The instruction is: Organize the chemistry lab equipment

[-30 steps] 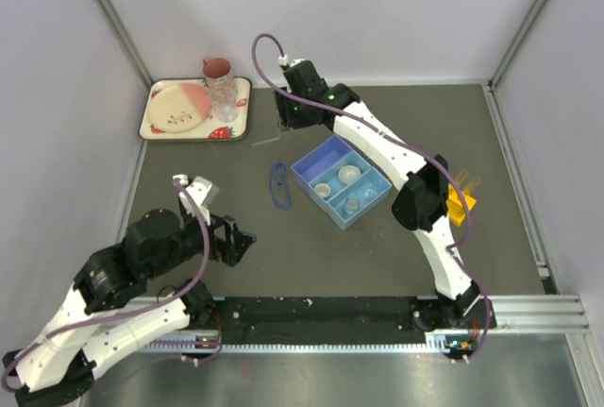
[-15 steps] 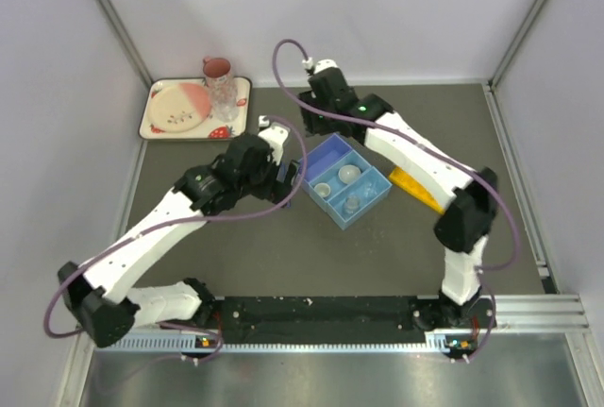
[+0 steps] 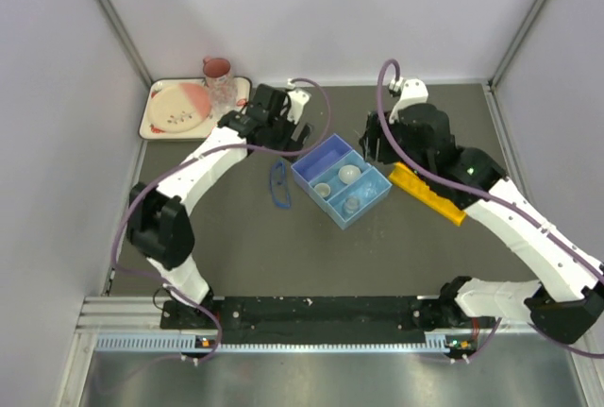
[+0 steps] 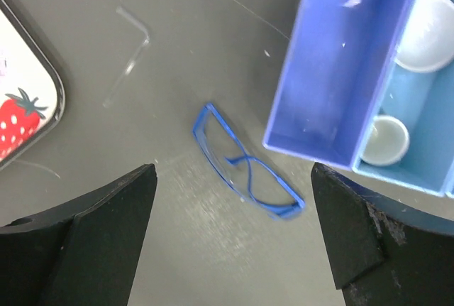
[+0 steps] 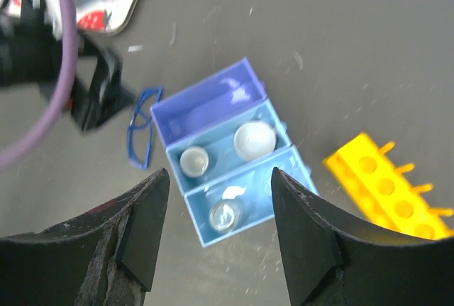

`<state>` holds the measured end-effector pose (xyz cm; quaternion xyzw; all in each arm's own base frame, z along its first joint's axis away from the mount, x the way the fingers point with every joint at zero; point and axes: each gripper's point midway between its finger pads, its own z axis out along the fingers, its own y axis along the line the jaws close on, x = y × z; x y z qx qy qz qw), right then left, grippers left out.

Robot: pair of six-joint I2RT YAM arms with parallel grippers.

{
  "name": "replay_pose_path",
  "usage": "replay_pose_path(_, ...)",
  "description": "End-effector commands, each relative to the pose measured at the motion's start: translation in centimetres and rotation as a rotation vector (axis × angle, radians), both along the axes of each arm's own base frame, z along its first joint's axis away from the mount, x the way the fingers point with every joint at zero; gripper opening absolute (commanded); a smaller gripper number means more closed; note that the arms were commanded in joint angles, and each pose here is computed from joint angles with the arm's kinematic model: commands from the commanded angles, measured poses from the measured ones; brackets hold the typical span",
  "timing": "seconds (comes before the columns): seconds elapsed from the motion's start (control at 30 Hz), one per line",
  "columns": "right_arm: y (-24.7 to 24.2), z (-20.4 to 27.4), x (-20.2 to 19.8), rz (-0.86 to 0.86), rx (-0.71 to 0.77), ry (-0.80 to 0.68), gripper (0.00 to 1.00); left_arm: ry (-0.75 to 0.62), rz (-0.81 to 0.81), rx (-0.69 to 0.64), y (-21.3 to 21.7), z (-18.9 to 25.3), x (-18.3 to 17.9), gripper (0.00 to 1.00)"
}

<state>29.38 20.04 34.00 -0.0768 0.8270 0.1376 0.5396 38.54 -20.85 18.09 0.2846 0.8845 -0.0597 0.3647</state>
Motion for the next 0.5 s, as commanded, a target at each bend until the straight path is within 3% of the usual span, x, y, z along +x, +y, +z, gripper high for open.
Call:
replay_pose_path(0.0,1.6,-3.5,-2.6,0.088,0.084,0.127,0.60,-0.021,-0.061,-0.032,0.4,0.3,4.6,0.94)
replay_pose_path(0.47,3.9,-4.4,-4.7,0.208,0.099,0.160,0.59,0.084,0.000,0.025,3.5,-7.0,13.4,0.87)
